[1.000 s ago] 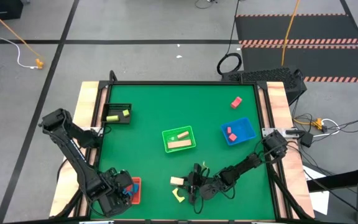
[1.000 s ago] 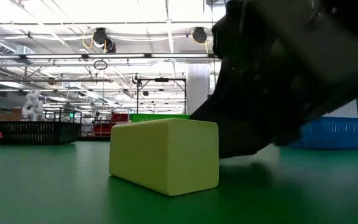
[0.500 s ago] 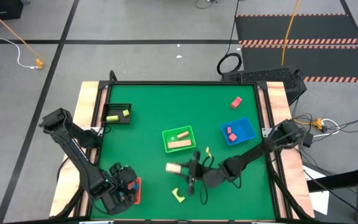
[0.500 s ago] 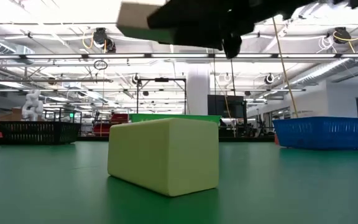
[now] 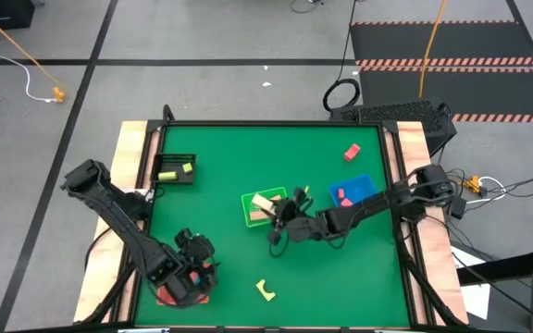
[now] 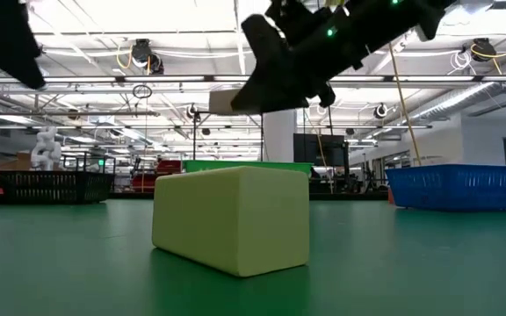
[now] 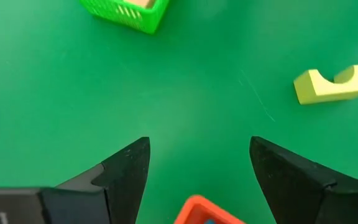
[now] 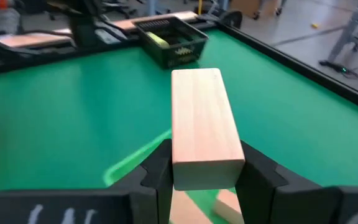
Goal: Sort & place blocks by color
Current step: Put the light brown block into the green bin, then put the yellow green block into the black bin
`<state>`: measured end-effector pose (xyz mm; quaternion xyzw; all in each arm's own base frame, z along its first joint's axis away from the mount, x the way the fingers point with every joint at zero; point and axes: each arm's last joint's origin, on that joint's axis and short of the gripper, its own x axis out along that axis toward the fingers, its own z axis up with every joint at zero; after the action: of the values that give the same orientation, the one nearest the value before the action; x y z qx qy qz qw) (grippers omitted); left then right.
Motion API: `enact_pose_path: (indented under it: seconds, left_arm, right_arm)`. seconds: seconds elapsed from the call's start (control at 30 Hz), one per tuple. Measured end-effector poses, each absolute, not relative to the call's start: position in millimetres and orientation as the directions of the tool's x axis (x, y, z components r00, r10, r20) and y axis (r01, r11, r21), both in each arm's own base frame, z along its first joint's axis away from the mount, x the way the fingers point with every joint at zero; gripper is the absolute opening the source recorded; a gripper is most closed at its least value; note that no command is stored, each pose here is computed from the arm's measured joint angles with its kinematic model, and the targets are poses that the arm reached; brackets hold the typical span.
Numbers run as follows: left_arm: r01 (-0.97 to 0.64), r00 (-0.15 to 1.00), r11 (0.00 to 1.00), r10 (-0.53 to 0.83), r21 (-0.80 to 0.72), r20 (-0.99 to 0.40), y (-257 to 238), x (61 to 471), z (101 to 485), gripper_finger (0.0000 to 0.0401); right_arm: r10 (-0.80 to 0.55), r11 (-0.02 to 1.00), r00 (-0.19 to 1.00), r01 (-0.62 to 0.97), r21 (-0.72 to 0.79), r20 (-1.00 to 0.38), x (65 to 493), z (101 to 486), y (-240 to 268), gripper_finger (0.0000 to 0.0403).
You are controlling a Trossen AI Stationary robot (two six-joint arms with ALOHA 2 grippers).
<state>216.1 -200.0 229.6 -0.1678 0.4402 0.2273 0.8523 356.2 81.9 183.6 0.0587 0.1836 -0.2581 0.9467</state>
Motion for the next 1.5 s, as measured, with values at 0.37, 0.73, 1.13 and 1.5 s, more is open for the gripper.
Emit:
enact_pose_path:
  seconds: [0.37, 0.73, 1.13, 1.5]
  left_arm:
    - [-0.536, 0.507, 0.843, 0.273, -0.051, -0.818, -190.2, 224.6, 229.8, 0.0259]
    - [-0.533, 0.509, 0.845, 0.272, -0.050, -0.817, -189.7, 225.6, 229.9, 0.0254]
    - [-0.533, 0.511, 0.844, 0.270, -0.054, -0.816, -189.9, 225.9, 230.0, 0.0255]
    - [-0.534, 0.511, 0.844, 0.270, -0.055, -0.816, -189.9, 225.8, 230.0, 0.0255]
  right_arm:
    - [-0.481, 0.849, 0.787, 0.528, 0.020, -0.386, 357.0, 182.7, 75.5, 0.0112]
    - [-0.482, 0.848, 0.785, 0.529, 0.017, -0.389, 356.8, 182.4, 75.3, 0.0113]
    - [-0.475, 0.853, 0.785, 0.522, 0.013, -0.397, 356.2, 181.5, 76.3, 0.0248]
    - [0.029, 0.915, 0.934, 0.118, 0.386, -0.355, 350.9, 193.3, 135.9, 0.0263]
